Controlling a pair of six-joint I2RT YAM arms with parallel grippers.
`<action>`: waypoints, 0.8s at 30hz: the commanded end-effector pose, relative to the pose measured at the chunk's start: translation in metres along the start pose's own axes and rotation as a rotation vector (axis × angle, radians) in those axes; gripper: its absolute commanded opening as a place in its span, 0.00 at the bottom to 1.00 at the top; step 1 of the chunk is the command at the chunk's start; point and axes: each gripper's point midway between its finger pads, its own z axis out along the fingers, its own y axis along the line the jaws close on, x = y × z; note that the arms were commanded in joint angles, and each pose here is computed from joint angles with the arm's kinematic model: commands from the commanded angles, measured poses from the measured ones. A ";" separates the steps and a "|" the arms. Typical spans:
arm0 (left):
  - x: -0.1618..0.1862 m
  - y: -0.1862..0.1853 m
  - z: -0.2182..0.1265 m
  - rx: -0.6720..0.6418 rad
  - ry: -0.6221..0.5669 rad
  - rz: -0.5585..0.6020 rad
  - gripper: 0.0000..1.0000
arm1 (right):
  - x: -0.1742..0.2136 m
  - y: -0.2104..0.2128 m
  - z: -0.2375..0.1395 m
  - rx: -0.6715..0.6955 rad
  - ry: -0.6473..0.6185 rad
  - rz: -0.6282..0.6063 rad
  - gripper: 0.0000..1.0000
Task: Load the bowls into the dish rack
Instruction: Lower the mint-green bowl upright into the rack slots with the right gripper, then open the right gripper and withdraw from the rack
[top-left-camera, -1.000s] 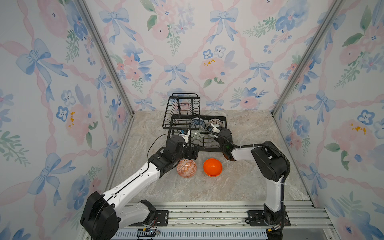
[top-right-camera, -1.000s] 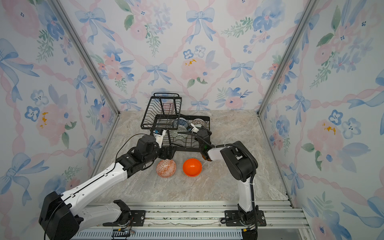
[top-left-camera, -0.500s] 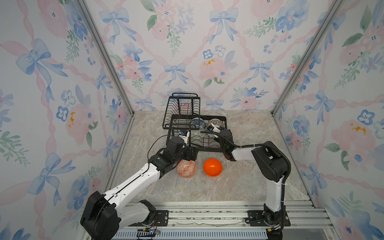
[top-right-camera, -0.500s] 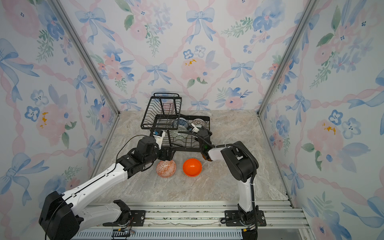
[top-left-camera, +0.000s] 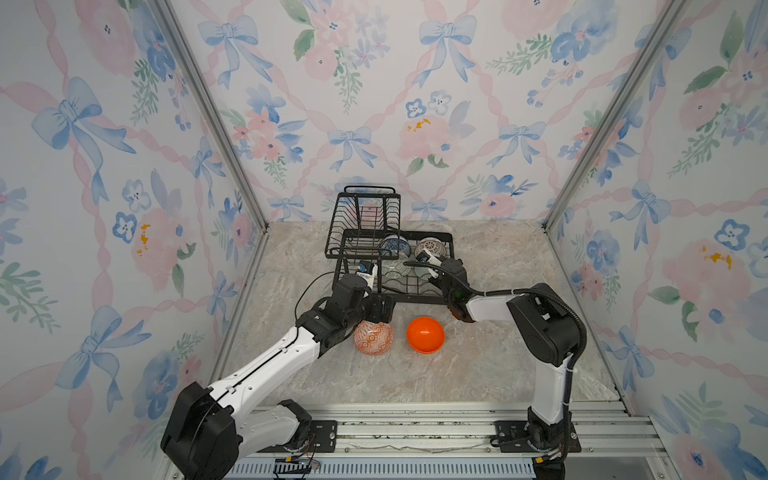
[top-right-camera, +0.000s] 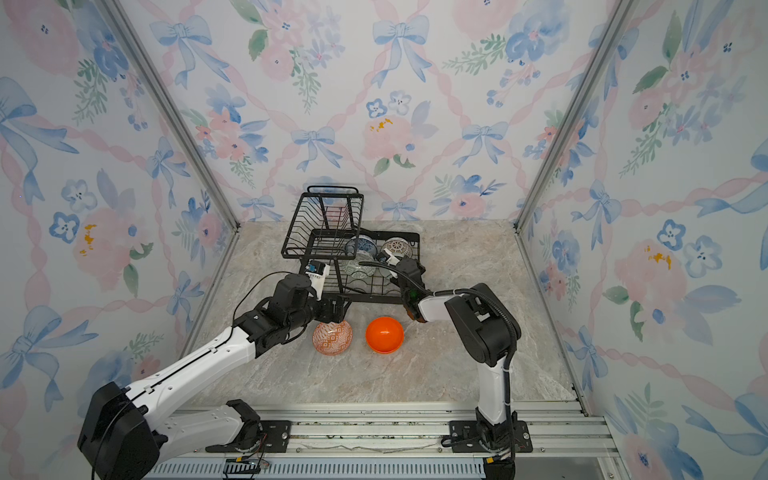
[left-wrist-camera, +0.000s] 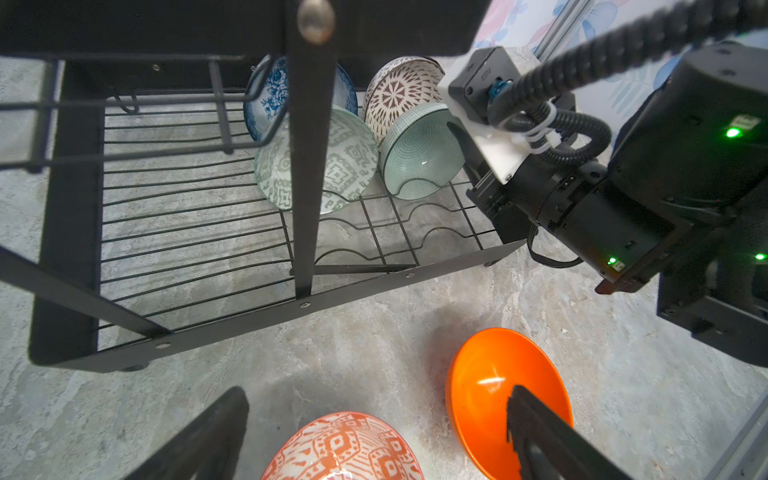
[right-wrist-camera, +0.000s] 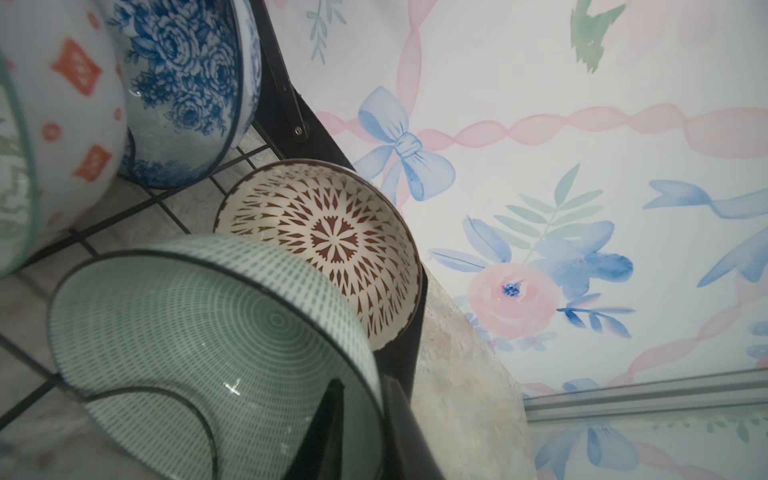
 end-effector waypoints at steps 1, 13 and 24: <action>0.004 0.002 0.001 0.004 0.011 -0.018 0.98 | -0.003 -0.014 -0.006 0.005 -0.005 0.044 0.22; 0.005 0.003 -0.001 0.002 0.007 -0.026 0.98 | -0.017 -0.033 -0.018 0.002 -0.034 0.074 0.91; 0.009 0.009 -0.007 -0.027 0.014 -0.018 0.98 | -0.035 -0.054 -0.047 0.010 -0.065 0.127 0.97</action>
